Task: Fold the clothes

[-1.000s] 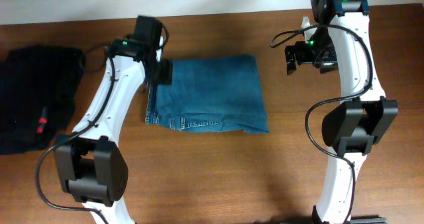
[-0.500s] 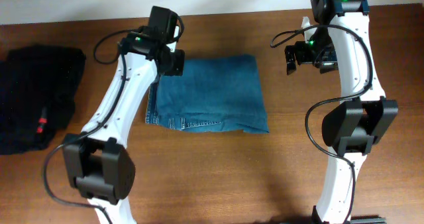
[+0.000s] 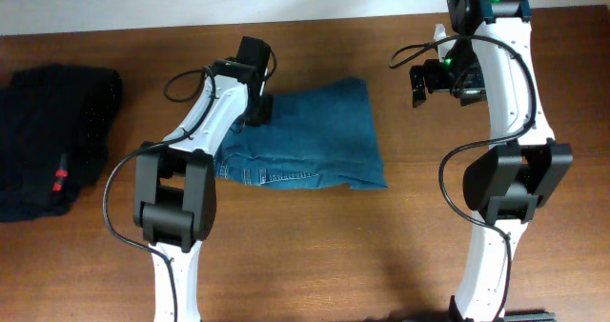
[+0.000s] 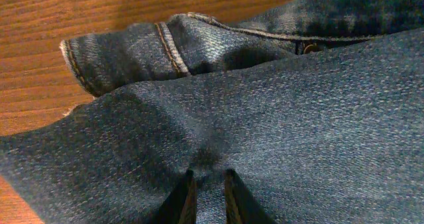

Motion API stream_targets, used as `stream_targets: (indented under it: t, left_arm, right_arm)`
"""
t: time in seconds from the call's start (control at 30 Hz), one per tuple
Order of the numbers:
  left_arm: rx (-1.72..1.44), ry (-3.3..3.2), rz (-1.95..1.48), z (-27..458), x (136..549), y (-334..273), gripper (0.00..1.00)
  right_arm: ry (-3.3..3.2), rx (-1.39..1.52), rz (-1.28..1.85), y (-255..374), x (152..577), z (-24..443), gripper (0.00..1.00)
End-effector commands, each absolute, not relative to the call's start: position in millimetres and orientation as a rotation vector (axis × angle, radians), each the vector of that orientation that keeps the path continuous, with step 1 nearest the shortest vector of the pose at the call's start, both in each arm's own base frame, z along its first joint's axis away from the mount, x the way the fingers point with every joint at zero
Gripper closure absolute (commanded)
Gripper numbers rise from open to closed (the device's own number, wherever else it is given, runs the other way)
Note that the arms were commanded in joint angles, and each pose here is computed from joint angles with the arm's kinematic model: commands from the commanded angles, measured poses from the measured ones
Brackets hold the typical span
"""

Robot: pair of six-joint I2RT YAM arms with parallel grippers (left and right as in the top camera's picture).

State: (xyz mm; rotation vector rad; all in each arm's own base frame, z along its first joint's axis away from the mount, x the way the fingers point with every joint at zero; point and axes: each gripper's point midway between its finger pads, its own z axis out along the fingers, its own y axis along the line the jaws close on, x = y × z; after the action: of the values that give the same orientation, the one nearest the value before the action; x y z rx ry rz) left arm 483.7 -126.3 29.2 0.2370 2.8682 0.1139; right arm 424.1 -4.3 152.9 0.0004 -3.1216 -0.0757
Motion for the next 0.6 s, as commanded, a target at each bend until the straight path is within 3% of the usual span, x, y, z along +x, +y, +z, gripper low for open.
stream_targets:
  t: [0.0,0.33,0.57]
  left_arm:
    - [0.23,2.905,0.163,7.9,484.6,-117.8,0.84]
    - [0.13,2.776,0.097,146.9,492.2,-124.2,0.85]
    - [-0.087,2.976,0.162,133.4,441.4,-108.3,0.99]
  right_arm:
    - [-3.162,0.002,-0.051,-6.0,421.3,169.7,0.01]
    - [-3.162,0.002,-0.051,-6.0,421.2,169.7,0.01]
    - [-3.162,0.002,-0.051,-6.0,421.3,169.7,0.01]
